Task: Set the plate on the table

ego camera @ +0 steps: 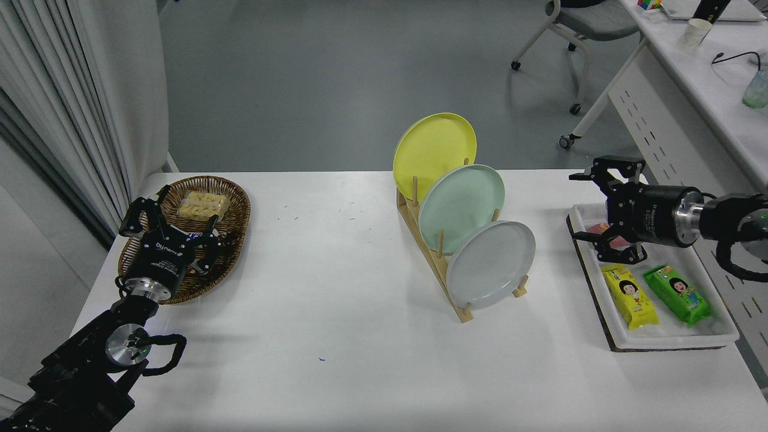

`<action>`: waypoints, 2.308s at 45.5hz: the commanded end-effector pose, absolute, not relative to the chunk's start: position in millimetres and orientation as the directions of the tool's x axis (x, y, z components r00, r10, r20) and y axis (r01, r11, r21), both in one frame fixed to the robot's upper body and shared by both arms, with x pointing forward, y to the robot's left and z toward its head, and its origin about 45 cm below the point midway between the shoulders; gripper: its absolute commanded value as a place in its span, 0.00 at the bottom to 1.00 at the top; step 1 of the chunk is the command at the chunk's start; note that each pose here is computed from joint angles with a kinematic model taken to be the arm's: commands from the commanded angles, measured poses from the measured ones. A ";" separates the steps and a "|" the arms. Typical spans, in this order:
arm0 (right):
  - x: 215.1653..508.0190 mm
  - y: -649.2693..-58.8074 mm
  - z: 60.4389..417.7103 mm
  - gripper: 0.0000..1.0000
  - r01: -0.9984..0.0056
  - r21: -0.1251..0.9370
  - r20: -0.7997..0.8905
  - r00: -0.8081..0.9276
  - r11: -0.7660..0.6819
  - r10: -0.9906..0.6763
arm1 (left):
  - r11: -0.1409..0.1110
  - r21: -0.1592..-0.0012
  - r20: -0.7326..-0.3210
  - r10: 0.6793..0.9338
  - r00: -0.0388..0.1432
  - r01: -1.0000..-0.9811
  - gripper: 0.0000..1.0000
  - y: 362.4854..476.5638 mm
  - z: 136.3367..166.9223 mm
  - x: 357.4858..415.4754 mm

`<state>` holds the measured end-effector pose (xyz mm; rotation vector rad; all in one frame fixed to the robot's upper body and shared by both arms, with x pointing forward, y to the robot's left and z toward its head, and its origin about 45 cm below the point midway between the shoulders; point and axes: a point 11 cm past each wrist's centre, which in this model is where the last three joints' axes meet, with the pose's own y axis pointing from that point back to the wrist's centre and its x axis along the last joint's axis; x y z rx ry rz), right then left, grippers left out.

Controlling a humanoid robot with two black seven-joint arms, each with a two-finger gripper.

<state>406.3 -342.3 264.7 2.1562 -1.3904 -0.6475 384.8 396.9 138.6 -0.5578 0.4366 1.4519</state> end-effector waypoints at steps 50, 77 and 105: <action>417.8 -290.1 271.1 1.00 -0.698 0.632 -0.065 0.384 -0.336 -0.921 | 0.032 -0.091 -0.594 0.800 0.080 -0.995 0.98 396.9 138.6 384.8; 416.9 -274.1 258.6 1.00 -0.688 0.643 -0.007 0.434 -0.336 -0.901 | 0.032 -0.091 -0.594 0.800 0.080 -0.995 0.98 396.9 138.6 384.8; 422.6 -255.2 264.6 1.00 -0.689 0.646 0.044 0.464 -0.330 -0.885 | 0.032 -0.091 -0.594 0.800 0.080 -0.995 0.98 396.9 138.6 384.8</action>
